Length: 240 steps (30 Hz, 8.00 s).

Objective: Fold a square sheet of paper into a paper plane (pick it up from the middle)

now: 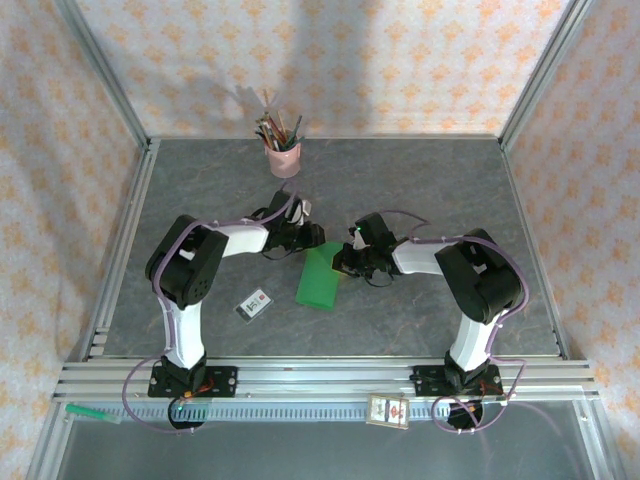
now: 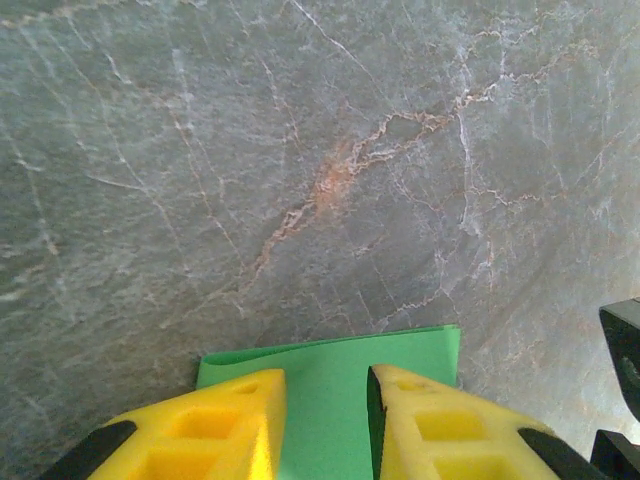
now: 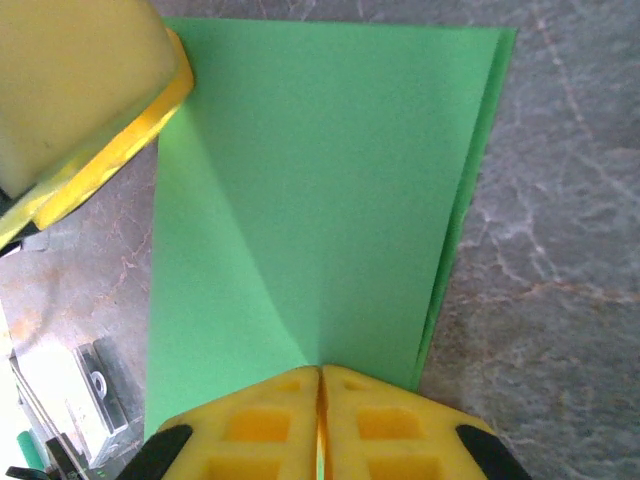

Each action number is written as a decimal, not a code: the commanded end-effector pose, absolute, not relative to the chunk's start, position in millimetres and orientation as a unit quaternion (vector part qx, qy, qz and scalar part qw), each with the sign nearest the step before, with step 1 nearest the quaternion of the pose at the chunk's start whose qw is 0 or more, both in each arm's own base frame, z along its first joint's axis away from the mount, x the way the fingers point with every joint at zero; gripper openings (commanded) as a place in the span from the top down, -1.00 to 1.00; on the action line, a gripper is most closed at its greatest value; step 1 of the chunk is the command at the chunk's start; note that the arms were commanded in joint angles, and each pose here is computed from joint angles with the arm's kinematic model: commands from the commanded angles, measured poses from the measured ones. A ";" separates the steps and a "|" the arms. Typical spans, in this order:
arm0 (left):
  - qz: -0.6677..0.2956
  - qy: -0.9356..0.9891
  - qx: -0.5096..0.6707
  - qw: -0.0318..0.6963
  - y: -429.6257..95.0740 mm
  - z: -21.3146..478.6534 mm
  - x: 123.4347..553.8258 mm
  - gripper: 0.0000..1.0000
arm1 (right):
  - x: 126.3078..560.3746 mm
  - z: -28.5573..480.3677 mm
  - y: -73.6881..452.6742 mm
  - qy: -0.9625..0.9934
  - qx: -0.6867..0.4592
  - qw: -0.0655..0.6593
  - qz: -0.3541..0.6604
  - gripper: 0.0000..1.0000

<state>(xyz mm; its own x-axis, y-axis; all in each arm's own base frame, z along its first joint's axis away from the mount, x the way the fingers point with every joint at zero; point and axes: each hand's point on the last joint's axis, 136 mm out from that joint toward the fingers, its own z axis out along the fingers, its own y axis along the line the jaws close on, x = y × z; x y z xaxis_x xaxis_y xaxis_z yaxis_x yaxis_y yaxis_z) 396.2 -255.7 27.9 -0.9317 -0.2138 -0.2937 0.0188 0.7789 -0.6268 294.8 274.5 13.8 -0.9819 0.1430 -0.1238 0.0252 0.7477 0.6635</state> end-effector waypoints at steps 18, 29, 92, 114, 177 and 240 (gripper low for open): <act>-0.350 0.919 -0.044 0.179 -265.4 34.1 398.2 0.31 | 263.1 -62.4 203.9 0.979 0.088 0.044 0.177 0.79; -0.324 0.924 -0.064 0.190 -240.2 30.4 404.1 0.31 | 260.3 -64.2 201.8 0.979 0.090 0.044 0.176 0.80; -0.343 0.928 -0.037 0.143 -245.8 30.8 305.3 0.28 | 261.7 -62.8 200.8 0.980 0.088 0.047 0.172 0.81; -0.334 0.934 -0.027 0.127 -237.0 25.9 280.6 0.27 | 262.7 -61.7 199.3 0.981 0.087 0.050 0.168 0.82; -0.328 0.922 -0.043 0.200 -221.1 69.9 285.9 0.34 | 264.9 -57.0 202.4 0.980 0.079 0.054 0.175 0.82; -0.366 0.897 -0.068 0.237 -232.2 81.5 377.8 0.33 | 269.6 -55.3 204.8 0.982 0.062 0.056 0.171 0.84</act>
